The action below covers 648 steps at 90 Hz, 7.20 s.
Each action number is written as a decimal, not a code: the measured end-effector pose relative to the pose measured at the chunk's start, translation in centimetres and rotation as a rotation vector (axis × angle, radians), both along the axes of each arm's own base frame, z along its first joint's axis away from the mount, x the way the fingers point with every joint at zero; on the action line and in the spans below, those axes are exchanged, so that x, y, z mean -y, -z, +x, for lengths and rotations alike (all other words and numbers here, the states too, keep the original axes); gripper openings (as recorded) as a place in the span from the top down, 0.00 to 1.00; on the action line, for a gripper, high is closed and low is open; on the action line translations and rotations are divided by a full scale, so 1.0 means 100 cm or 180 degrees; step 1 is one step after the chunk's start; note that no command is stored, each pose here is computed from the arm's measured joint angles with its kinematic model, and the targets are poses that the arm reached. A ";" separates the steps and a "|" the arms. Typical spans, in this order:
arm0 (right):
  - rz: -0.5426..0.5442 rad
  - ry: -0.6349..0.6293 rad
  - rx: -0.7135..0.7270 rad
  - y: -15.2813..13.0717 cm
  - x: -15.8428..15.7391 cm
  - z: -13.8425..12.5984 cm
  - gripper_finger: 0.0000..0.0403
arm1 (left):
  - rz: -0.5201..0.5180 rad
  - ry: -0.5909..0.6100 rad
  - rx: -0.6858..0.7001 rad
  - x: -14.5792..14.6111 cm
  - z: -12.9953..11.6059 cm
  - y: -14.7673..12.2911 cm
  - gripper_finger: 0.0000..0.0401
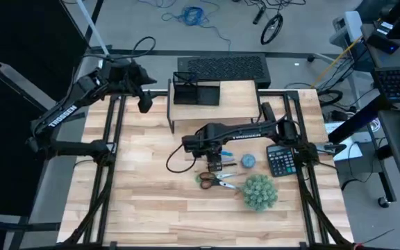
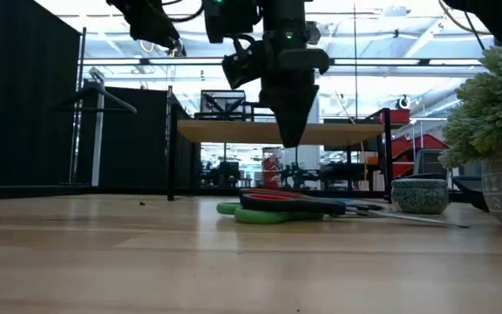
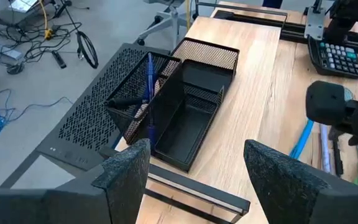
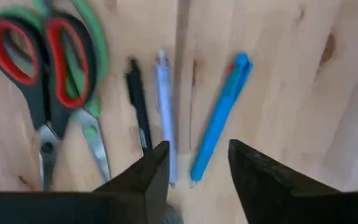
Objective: Pick and place office supplies into organizer
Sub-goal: Remove the dark blue pen from the desk organizer on the shelf
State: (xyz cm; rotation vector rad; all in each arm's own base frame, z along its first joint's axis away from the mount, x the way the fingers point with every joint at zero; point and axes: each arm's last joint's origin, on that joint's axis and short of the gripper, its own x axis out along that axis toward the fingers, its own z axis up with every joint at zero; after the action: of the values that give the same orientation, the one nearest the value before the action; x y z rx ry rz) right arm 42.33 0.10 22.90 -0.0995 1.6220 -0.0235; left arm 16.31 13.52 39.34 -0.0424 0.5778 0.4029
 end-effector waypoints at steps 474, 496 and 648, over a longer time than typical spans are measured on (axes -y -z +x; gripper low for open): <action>-0.0896 0.0655 0.3202 -0.071 0.228 -0.031 0.58 | -0.0037 -0.0033 -0.0784 -0.098 0.128 0.041 0.98; -0.0915 0.0663 0.3204 -0.074 0.228 -0.032 0.58 | 0.0228 -0.0096 -0.0645 -0.089 0.115 0.015 0.99; -0.0922 -0.0190 0.4709 -0.154 0.182 -0.028 0.96 | 0.0663 0.0771 0.0499 -0.030 0.073 -0.098 0.99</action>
State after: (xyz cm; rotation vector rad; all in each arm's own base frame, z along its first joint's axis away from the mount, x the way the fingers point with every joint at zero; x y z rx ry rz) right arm 39.51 -18.12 38.35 -0.2723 0.1282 -0.2297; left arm 23.64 16.55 49.09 0.1929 0.3783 0.2196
